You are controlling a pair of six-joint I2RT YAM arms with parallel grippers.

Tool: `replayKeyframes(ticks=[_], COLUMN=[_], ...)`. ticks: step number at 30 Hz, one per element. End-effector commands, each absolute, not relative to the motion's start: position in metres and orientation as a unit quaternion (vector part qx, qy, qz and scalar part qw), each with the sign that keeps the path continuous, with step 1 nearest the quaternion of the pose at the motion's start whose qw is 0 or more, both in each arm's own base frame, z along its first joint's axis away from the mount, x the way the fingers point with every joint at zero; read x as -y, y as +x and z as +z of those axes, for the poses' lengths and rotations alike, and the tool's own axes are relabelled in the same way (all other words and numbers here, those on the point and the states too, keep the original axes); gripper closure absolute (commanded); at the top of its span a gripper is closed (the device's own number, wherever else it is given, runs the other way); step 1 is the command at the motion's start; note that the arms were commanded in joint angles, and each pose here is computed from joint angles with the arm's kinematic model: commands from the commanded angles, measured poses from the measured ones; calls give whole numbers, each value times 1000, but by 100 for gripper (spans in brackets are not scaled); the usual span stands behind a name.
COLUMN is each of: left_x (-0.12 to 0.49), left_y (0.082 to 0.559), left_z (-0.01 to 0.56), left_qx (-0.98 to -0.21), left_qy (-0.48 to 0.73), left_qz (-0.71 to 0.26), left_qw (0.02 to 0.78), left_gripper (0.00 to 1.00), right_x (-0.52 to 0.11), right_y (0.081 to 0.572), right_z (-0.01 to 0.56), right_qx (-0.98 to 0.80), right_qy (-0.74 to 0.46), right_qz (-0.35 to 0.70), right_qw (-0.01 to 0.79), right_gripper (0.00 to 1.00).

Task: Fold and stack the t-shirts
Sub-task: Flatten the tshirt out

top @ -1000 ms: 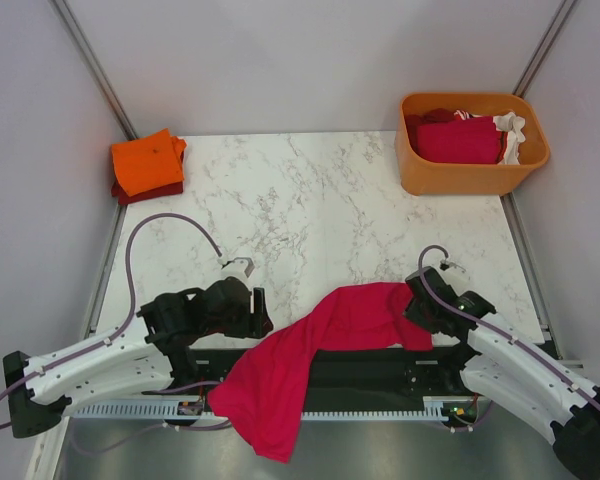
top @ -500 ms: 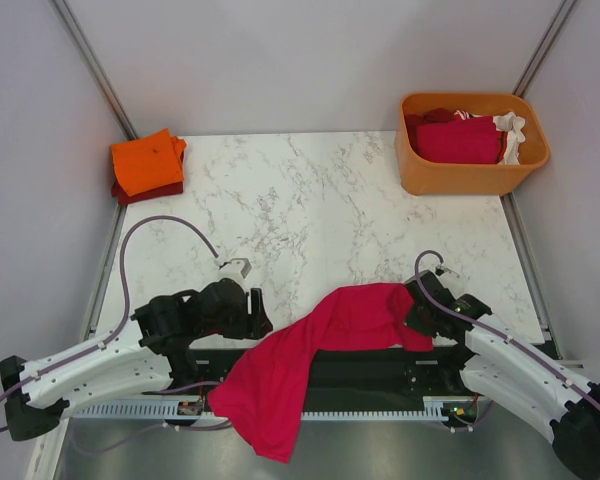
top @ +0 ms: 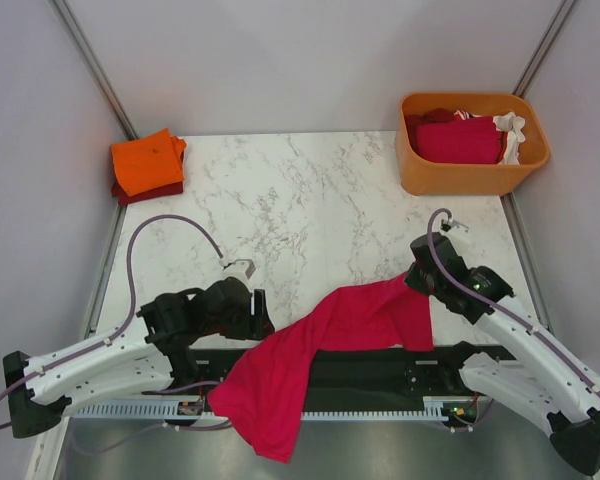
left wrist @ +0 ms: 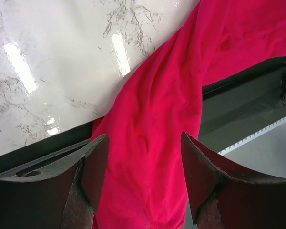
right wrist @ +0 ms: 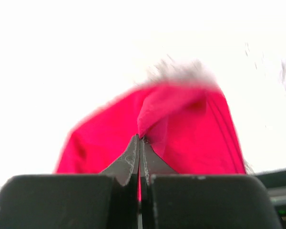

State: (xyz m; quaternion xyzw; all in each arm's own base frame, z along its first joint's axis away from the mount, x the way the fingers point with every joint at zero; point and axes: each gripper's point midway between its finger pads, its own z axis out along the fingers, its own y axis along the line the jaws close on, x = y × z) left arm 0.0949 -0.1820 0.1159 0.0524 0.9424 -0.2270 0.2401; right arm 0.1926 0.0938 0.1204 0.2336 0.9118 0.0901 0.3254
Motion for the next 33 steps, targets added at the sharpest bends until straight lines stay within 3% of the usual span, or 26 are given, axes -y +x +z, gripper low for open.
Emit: replayKeyframes(ticks=[1, 8, 16, 21, 33], left_x=[193, 205, 234, 267, 333], left_y=[99, 79, 45, 19, -36], left_z=[137, 138, 129, 124, 83], left_qx=[-933, -936, -942, -935, -922], left_qy=[43, 87, 161, 243, 351], left_qz=[-255, -274, -241, -204, -133], left_qw=[249, 204, 168, 160, 98], left_gripper=[31, 33, 32, 28, 24], right_x=[-86, -98, -53, -10, -2], right_y=[220, 282, 369, 388, 381], right_z=[166, 233, 227, 191, 154], right_qx=[-895, -864, -852, -857, -874], right_qy=[213, 187, 228, 264, 261], right_qz=[61, 50, 6, -25, 0], right_qw=[387, 464, 471, 442, 409], right_gripper=[100, 100, 100, 100, 100])
